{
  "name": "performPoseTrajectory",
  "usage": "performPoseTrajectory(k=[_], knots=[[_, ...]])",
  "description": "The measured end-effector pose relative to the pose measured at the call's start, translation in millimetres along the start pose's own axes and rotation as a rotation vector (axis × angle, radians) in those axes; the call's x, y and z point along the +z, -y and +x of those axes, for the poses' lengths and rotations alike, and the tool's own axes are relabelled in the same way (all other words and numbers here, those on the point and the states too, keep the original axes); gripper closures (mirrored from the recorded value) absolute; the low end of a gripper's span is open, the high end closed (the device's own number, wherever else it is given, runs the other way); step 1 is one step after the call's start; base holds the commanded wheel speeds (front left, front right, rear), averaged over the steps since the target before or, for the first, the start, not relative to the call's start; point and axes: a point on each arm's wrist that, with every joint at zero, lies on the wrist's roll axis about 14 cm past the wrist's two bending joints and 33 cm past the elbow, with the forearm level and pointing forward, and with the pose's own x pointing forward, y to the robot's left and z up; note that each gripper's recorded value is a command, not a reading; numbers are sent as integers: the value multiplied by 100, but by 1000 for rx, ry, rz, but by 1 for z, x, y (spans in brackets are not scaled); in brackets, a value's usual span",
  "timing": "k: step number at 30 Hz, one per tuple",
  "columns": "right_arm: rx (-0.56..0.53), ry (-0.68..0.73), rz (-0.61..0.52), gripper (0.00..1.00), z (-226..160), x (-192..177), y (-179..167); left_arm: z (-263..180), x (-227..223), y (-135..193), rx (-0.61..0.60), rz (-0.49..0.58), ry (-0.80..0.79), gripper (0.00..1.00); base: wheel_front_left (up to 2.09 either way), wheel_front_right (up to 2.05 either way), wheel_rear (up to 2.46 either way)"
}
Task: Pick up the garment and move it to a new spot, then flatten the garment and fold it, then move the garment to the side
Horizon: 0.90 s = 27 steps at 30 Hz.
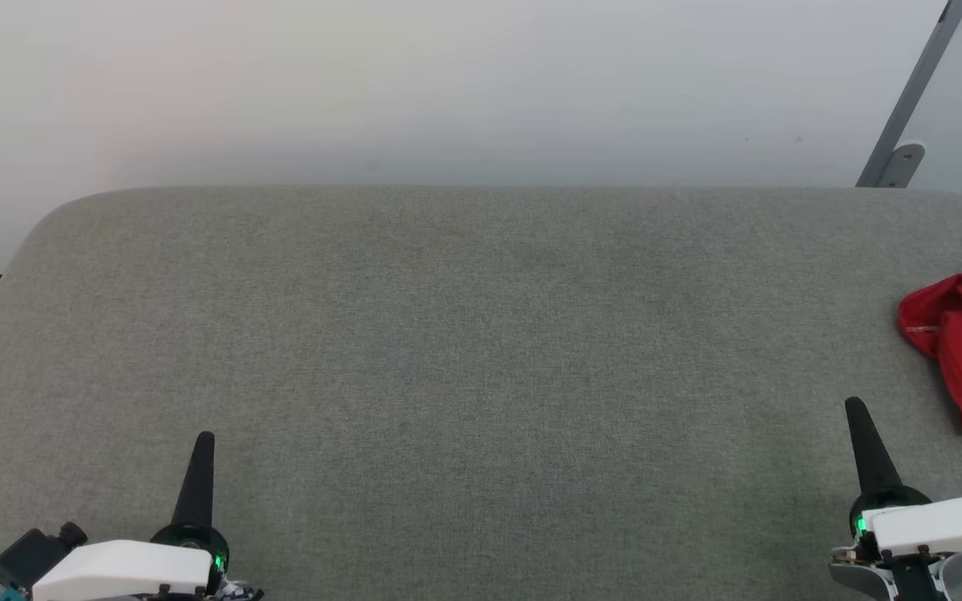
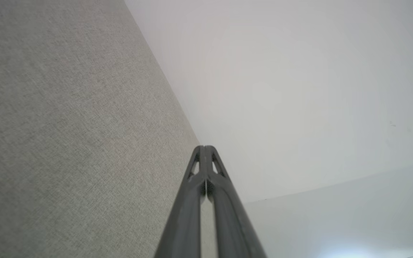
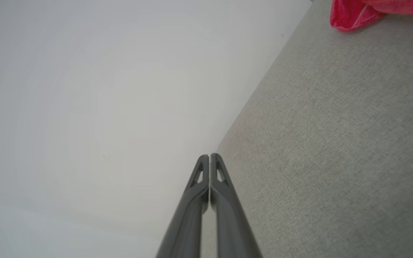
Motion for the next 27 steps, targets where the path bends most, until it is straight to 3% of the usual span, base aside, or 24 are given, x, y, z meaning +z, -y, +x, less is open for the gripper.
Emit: performPoseTrajectory(k=[27], knots=[[22, -17, 227, 100, 6, -3, -8, 16, -4, 15, -38, -205, -32, 100, 0, 0, 0]])
